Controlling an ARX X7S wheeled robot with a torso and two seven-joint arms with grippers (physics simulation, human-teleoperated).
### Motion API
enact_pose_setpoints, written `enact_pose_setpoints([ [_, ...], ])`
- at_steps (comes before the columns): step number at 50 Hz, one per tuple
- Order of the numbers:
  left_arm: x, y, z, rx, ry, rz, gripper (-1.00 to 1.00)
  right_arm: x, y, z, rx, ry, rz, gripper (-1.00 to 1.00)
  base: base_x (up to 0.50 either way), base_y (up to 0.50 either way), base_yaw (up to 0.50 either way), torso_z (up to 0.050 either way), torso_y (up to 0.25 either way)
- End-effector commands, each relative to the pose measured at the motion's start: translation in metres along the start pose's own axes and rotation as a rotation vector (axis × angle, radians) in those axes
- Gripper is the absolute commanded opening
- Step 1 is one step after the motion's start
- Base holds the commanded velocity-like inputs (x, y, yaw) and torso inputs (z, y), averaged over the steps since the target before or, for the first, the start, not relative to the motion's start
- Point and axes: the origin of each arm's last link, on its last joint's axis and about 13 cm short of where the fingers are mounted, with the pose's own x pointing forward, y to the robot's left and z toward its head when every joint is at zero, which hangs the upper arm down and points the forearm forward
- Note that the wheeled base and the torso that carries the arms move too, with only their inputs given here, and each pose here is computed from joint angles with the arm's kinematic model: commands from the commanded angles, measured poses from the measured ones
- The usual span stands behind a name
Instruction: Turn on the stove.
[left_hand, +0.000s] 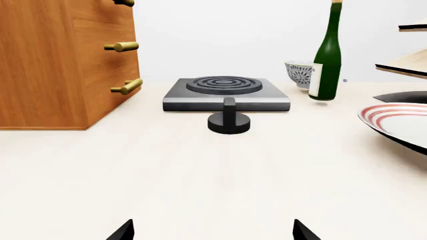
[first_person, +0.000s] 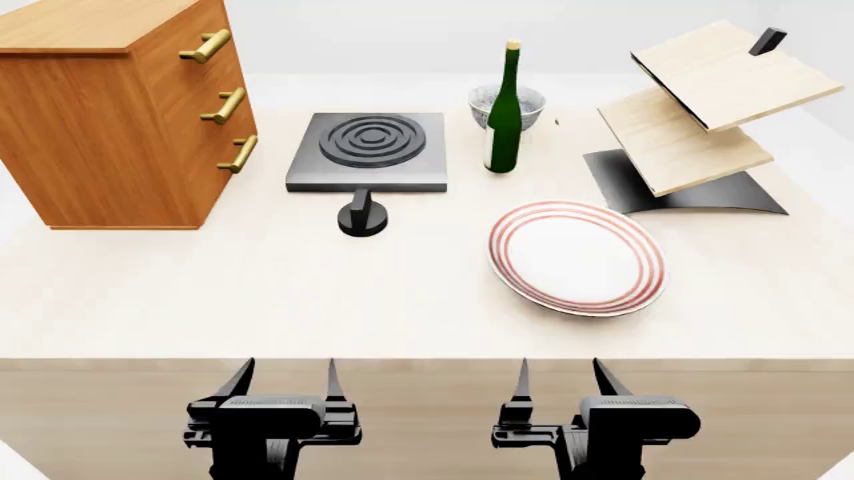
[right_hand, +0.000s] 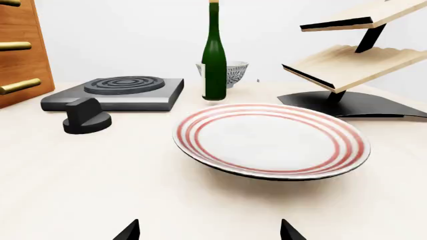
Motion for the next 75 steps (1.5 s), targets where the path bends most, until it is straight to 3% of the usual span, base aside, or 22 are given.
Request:
enact_pose_setpoints([
  [1,0.000,0.000,0.000,0.000,0.000,0.000,1.00,0.000,0.000,0.000,0.000,0.000,0.000,1.00,0.00,0.00,0.00,0.000,0.000],
  [8,0.001,0.000,0.000,0.005,-0.008,0.001,1.00,0.002,0.002,0.000,-0.015,-0.011,-0.001,1.00,0.00,0.00,0.00,0.000,0.000],
  [11,0.000,0.000,0.000,0.004,-0.007,0.002,1.00,0.001,0.002,0.000,-0.084,-0.030,-0.016,1.00,0.00,0.00,0.00,0.000,0.000],
  [18,0.001,0.000,0.002,0.009,-0.008,-0.001,1.00,0.006,-0.002,0.005,-0.034,0.007,-0.055,1.00,0.00,0.00,0.00,0.000,0.000],
  [20,0.003,0.002,0.016,0.005,0.001,-0.003,1.00,0.008,-0.004,0.020,0.029,0.029,-0.056,1.00,0.00,0.00,0.00,0.000,0.000],
  [24,0.003,0.006,0.067,-0.009,-0.019,-0.027,1.00,0.011,-0.008,0.055,-0.019,0.053,-0.091,1.00,0.00,0.00,0.00,0.000,0.000],
  [25,0.003,0.008,0.091,-0.002,-0.076,-0.025,1.00,0.010,-0.009,0.073,-0.059,0.015,-0.090,1.00,0.00,0.00,0.00,0.000,0.000],
  [28,-0.001,0.012,0.125,-0.037,-0.078,-0.038,1.00,0.005,-0.012,0.103,-0.033,-0.002,-0.059,1.00,0.00,0.00,0.00,0.000,0.000],
  [34,-0.010,0.013,0.157,-0.047,-0.088,-0.058,1.00,-0.004,-0.015,0.141,-0.020,-0.012,-0.024,1.00,0.00,0.00,0.00,0.000,0.000],
  [39,-0.012,0.014,0.171,-0.070,-0.114,-0.061,1.00,-0.009,-0.016,0.153,-0.026,-0.042,-0.047,1.00,0.00,0.00,0.00,0.000,0.000],
  [48,-0.009,0.021,0.160,-0.078,-0.095,-0.030,1.00,-0.012,-0.014,0.145,-0.018,-0.063,-0.040,1.00,0.00,0.00,0.00,0.000,0.000],
  [53,-0.009,0.022,0.156,-0.082,-0.094,-0.019,1.00,-0.011,-0.018,0.144,0.089,-0.088,-0.059,1.00,0.11,0.00,0.00,0.000,0.000],
  [75,-0.007,0.022,0.154,-0.085,-0.092,-0.013,1.00,-0.013,-0.017,0.147,0.092,-0.092,-0.032,1.00,0.50,0.00,0.00,0.000,0.000],
])
